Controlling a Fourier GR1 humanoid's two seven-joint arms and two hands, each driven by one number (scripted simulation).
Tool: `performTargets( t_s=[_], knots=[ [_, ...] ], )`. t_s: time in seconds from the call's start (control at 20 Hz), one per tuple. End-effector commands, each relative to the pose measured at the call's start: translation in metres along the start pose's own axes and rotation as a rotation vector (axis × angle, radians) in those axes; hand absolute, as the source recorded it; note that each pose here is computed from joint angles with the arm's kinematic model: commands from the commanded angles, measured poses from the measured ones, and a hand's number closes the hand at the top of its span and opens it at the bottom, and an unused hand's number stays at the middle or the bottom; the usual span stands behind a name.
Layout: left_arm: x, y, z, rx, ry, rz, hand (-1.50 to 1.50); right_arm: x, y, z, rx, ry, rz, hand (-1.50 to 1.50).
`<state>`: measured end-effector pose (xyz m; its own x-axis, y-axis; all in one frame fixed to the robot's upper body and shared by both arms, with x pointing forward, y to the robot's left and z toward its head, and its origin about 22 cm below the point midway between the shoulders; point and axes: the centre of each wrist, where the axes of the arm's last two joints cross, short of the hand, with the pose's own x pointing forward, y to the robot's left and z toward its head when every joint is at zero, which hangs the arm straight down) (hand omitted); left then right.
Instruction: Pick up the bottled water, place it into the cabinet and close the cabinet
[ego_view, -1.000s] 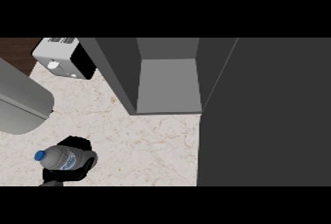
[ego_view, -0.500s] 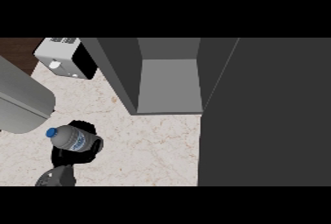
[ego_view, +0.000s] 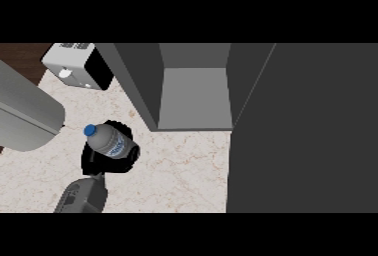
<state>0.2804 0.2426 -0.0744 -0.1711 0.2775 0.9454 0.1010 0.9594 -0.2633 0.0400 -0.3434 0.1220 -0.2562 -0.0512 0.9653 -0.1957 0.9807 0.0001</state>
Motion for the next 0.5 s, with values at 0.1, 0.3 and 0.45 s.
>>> performTargets(
  t_s=[0.1,0.3,0.45],
  knots=[
    [0.019,-0.059,-0.03,-0.031,0.002,-0.026,1.5,0.039,0.028,-0.012,0.043,-0.085,-0.028,-1.5],
    [0.027,-0.097,-0.031,-0.018,-0.016,-0.06,1.5,0.035,0.03,-0.008,0.042,-0.09,-0.043,-1.5],
    [0.036,-0.116,-0.048,0.003,-0.035,-0.066,1.5,0.033,0.031,-0.008,0.051,-0.087,-0.045,-1.5]
  ],
)
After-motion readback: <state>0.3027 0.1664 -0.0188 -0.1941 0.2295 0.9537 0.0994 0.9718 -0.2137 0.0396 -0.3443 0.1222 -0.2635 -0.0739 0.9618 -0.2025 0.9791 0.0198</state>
